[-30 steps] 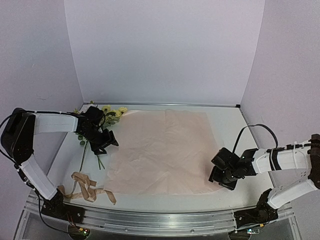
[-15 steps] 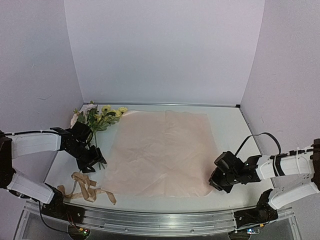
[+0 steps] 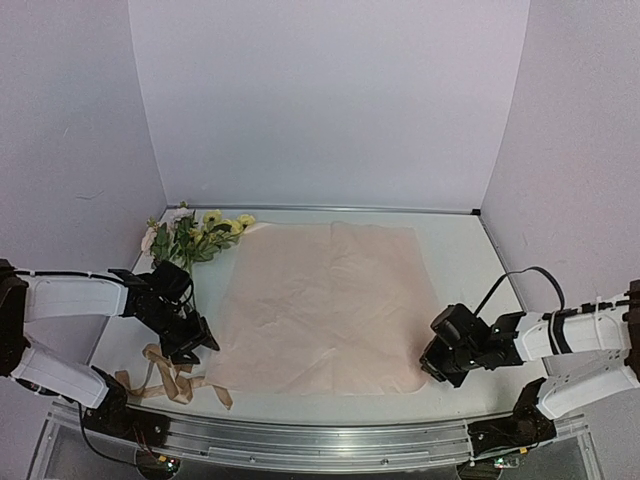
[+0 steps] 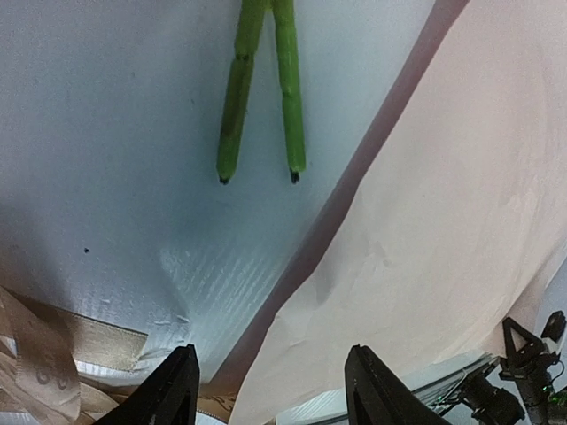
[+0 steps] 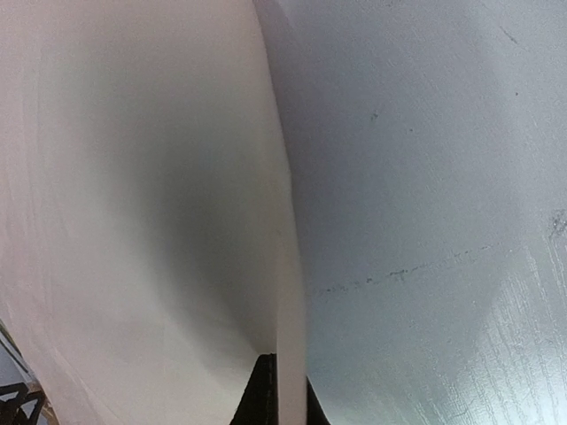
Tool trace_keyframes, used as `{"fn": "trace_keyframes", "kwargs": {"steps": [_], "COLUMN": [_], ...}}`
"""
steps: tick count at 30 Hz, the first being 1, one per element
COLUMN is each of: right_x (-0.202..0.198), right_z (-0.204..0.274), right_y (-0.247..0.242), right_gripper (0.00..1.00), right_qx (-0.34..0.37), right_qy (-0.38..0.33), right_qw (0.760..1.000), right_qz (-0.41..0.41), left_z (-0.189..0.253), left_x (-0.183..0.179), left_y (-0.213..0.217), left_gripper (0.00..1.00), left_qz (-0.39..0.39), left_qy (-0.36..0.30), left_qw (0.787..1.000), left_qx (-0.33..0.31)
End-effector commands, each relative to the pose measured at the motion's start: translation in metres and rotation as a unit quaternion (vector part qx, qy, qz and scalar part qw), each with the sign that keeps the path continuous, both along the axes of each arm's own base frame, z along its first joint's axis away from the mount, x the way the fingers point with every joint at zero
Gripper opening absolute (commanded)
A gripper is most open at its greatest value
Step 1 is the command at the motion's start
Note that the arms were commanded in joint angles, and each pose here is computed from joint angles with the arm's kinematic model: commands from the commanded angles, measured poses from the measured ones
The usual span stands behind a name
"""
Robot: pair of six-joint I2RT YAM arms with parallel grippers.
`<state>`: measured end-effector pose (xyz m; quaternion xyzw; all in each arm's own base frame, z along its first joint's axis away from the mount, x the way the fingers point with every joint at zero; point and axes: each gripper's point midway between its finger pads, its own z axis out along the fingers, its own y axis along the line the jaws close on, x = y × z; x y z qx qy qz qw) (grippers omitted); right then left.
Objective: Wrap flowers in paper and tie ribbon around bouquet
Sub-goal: Pick up the left corner of the flattened wrapping paper at the center of the board, then rotate the flattened wrapping paper at the center of the board.
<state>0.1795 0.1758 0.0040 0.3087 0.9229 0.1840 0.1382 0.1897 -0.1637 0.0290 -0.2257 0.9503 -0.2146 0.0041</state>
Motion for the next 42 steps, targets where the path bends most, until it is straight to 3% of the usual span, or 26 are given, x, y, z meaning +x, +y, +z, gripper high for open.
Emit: {"fn": "trace_keyframes", "kwargs": {"steps": [1, 12, 17, 21, 26, 34, 42], "right_x": [0.009, 0.009, 0.005, -0.006, -0.025, -0.043, -0.040], "right_z": [0.006, 0.008, 0.012, 0.013, 0.019, 0.030, 0.051], "right_y": [0.005, 0.003, 0.000, -0.002, -0.004, -0.012, 0.048], "right_gripper": [0.00, 0.00, 0.00, 0.00, 0.00, 0.00, 0.02], "right_qx": [-0.008, -0.009, -0.016, -0.020, -0.021, -0.009, -0.020], "right_qy": [-0.013, -0.017, -0.022, -0.025, -0.037, -0.054, -0.051], "right_qw": [1.000, 1.000, 1.000, 0.999, 0.999, 0.997, 0.998], "right_qz": [0.003, 0.001, 0.001, -0.006, -0.030, -0.062, 0.036], "left_z": [-0.001, 0.008, 0.008, 0.008, 0.014, 0.019, 0.006], "left_x": [-0.008, -0.005, 0.002, 0.020, 0.075, 0.145, 0.202], "left_y": [-0.013, -0.029, -0.030, -0.030, -0.027, -0.062, -0.080], "left_gripper": [0.56, 0.28, 0.02, 0.00, 0.00, 0.00, 0.00], "left_qz": [-0.005, -0.005, -0.007, -0.019, -0.030, -0.066, -0.078], "left_qy": [0.004, -0.002, -0.007, -0.024, -0.069, -0.106, -0.118], "left_qw": [1.000, 0.998, 0.999, 0.999, 0.997, 0.992, 0.990], "left_qx": [-0.019, -0.061, -0.051, -0.034, -0.013, -0.022, -0.003]}}
